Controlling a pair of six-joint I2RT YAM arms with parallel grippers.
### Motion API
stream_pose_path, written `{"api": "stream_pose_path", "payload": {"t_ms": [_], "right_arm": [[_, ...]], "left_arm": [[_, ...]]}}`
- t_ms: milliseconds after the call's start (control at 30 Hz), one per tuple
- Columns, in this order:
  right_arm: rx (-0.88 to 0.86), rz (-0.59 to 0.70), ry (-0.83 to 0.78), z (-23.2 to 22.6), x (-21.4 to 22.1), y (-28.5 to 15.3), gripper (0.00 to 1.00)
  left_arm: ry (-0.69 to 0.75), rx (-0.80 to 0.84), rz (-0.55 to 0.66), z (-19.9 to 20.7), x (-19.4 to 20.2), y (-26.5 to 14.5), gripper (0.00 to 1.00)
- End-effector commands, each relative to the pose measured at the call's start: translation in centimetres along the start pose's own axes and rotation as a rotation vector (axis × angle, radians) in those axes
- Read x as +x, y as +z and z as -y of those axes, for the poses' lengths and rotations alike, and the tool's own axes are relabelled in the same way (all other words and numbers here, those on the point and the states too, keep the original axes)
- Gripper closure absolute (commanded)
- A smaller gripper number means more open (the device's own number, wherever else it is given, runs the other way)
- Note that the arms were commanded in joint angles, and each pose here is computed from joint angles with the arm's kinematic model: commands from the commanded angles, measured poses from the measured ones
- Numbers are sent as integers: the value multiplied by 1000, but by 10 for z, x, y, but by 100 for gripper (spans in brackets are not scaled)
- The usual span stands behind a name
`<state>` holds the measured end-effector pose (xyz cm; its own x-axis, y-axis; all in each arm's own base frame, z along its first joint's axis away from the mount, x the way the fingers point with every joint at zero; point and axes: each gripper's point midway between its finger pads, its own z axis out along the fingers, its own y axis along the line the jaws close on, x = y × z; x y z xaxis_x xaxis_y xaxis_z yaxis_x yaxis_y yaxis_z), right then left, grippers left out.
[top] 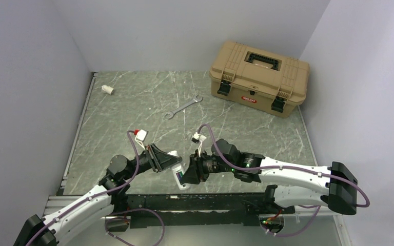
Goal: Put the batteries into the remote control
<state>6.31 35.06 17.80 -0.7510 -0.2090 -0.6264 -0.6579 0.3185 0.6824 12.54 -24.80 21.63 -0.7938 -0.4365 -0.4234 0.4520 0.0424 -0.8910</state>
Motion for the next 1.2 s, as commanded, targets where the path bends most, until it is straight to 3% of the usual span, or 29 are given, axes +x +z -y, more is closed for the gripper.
{"api": "stream_pose_path", "payload": {"t_ms": [0, 767, 833, 967, 1167], "right_arm": [[112, -3, -81, 16, -2, 4, 81], [183, -31, -155, 21, 2, 10, 85], [154, -24, -163, 15, 1, 9, 80], [105, -10, -194, 4, -4, 4, 56], [102, 102, -227, -8, -26, -17, 35]], "left_arm": [[-66, 27, 77, 14, -16, 3, 100], [-92, 20, 91, 11, -17, 2, 100], [-81, 4, 87, 7, -16, 2, 100], [-45, -74, 80, -8, -14, 1, 100], [-6, -166, 90, -30, -12, -4, 100]]}}
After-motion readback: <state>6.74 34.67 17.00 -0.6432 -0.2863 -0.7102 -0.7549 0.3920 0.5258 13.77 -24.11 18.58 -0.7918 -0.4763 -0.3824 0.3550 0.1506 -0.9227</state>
